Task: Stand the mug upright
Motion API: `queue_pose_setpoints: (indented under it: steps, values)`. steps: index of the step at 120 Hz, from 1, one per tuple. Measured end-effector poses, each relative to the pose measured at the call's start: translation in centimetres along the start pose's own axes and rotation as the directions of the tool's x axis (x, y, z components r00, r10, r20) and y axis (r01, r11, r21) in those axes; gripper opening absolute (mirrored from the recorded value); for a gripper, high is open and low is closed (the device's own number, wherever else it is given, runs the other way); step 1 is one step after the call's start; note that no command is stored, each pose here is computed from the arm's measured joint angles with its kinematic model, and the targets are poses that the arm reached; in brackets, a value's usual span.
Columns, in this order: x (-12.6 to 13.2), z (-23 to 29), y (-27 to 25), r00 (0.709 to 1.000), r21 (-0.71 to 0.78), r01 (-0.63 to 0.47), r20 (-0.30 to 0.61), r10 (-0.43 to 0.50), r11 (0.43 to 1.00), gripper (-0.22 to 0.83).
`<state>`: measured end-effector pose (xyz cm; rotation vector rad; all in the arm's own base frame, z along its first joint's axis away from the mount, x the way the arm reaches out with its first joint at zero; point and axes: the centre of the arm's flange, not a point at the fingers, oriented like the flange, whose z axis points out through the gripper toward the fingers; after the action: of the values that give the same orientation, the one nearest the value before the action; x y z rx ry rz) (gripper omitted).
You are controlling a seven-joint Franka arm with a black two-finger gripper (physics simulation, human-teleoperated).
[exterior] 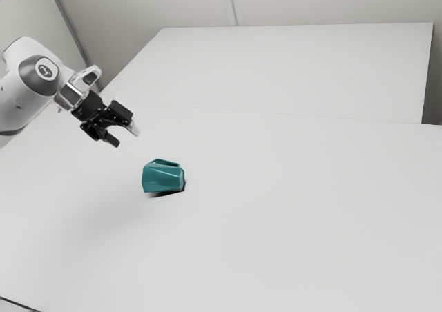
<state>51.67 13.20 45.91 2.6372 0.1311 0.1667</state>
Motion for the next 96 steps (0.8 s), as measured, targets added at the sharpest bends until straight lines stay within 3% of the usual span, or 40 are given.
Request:
queue_pose_setpoints:
  steps: [41, 96]
  values:
    - [-2.3, 5.3, -6.2, 0.999, -0.118, 0.020, -0.043, -0.025, 0.993, 0.62]
    - [-1.6, 10.4, -8.6, 0.998, -0.173, -0.033, -0.061, 0.022, 0.984, 0.62]
